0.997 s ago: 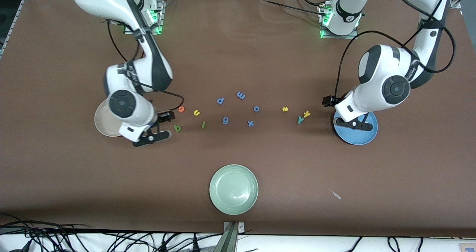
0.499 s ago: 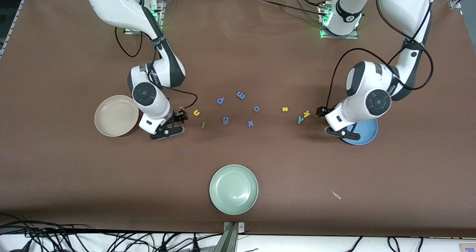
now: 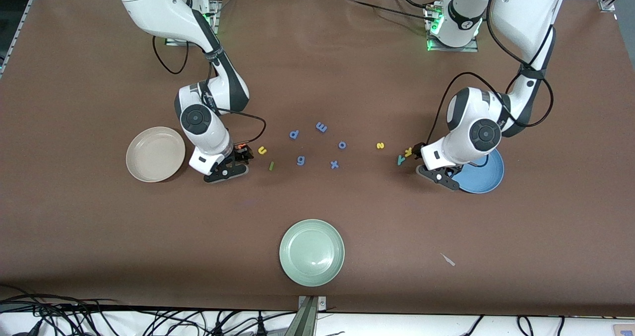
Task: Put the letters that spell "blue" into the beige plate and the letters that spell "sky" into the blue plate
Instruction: 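Grasp the green letter with the right gripper while the left gripper grasps the k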
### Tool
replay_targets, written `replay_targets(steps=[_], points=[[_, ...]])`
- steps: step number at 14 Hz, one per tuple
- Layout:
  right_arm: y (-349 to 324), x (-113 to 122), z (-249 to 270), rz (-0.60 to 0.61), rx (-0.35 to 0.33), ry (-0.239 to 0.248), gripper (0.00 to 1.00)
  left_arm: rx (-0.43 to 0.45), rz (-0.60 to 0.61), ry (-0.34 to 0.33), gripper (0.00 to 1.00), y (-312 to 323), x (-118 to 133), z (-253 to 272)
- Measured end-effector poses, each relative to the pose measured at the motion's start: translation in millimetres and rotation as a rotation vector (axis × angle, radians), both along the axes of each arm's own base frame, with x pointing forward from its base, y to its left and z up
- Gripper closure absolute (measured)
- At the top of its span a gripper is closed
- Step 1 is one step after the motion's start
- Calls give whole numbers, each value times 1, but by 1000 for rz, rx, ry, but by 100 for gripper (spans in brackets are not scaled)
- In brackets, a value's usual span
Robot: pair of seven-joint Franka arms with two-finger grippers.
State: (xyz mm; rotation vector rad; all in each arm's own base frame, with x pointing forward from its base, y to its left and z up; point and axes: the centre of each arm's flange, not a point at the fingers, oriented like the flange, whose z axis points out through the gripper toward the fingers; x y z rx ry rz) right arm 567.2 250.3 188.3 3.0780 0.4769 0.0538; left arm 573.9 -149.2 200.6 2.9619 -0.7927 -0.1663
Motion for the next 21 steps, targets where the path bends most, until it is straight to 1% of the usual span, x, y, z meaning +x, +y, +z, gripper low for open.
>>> replay_targets(steps=[1,2,3,4,6,8,9,12,13,14,15,16,17,18,20,21], points=[[0,0,-1,0,0,0,4,-2,-24,3,7,0,-3,-5],[-1,-1,-2,0,0,-2,10,-5,-39,7,10,-4,-5,-7],[-1,-1,-3,-1,0,-4,16,-10,-48,8,10,-9,-7,-7],[-1,-1,-4,-1,1,-7,16,-15,-60,10,9,-17,-9,-7],[-2,0,-5,-2,2,-11,26,-24,-81,11,9,-30,-13,-6],[-2,0,-8,-5,1,-10,27,-25,-93,10,9,-36,-15,-6],[-2,0,-9,-10,5,-9,30,-25,-95,10,9,-38,-15,-6],[4,-2,-11,-16,23,-12,33,-26,-101,14,10,-41,-18,-8],[5,-3,-12,-13,24,-12,44,-26,-103,15,11,-42,-21,-11],[6,-2,-11,-13,26,-15,58,-26,-104,14,11,-42,-24,-14],[6,-1,-10,-13,27,-18,69,-26,-105,12,11,-41,-28,-18],[5,-1,-10,-12,27,-19,81,-25,-107,15,14,-41,-32,-21],[5,0,-9,-10,28,-20,90,-26,-110,16,14,-43,-36,-25],[4,0,-9,-8,28,-21,91,-27,-114,18,18,-44,-41,-29],[0,3,-8,-8,26,-15,91,-28,-121,22,19,-47,-47,-33],[-5,7,-7,-3,22,-2,91,-30,-122,20,20,-48,-47,-33]])
